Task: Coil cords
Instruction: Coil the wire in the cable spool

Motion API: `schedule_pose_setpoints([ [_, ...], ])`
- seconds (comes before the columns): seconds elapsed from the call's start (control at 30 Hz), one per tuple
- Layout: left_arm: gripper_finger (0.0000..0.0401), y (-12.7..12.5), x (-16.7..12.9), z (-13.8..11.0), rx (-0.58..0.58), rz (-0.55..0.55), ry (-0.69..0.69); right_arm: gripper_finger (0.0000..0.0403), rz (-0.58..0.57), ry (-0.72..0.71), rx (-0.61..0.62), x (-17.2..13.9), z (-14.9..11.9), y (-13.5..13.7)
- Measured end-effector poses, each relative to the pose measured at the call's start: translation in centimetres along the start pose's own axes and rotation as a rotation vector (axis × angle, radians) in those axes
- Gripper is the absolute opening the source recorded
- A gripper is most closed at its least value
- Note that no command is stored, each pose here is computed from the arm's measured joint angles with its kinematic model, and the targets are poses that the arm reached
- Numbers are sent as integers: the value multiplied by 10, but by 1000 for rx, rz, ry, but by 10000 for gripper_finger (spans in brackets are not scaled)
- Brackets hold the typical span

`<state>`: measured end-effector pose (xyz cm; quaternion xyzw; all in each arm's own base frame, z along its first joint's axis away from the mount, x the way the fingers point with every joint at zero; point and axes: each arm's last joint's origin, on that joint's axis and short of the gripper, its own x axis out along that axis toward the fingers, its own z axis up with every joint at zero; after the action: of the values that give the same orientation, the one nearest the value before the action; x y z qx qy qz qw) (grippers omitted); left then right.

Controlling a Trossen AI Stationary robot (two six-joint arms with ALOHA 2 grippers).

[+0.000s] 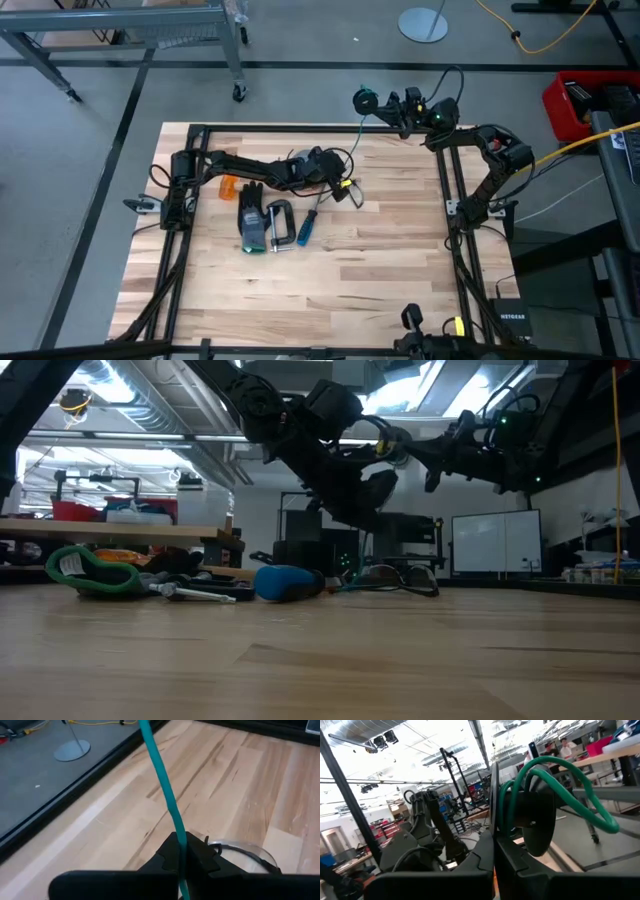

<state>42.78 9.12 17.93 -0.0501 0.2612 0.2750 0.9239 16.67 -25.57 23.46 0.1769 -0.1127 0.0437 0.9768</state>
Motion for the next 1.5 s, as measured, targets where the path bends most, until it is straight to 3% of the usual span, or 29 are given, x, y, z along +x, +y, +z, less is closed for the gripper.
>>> schedule_pose_setpoints([
  [0.23,27,10,3,7,-63,12,-55,1,50,45,10,2,-2,2],
  [0.43,88,13,5,16,-105,-3,-141,1,104,89,9,2,-2,5],
  [0.67,155,7,-1,28,-84,-31,-253,1,249,223,-41,1,6,21],
  [0.93,171,1,-24,41,46,-39,-254,1,296,234,-133,0,23,41],
  [1.23,171,10,-68,64,253,-16,-222,1,324,269,-106,3,19,41],
  [1.37,171,17,-77,74,380,14,-268,1,335,274,-99,6,18,42],
  [1.5,171,31,-79,82,431,62,-296,1,369,283,-93,14,14,47],
])
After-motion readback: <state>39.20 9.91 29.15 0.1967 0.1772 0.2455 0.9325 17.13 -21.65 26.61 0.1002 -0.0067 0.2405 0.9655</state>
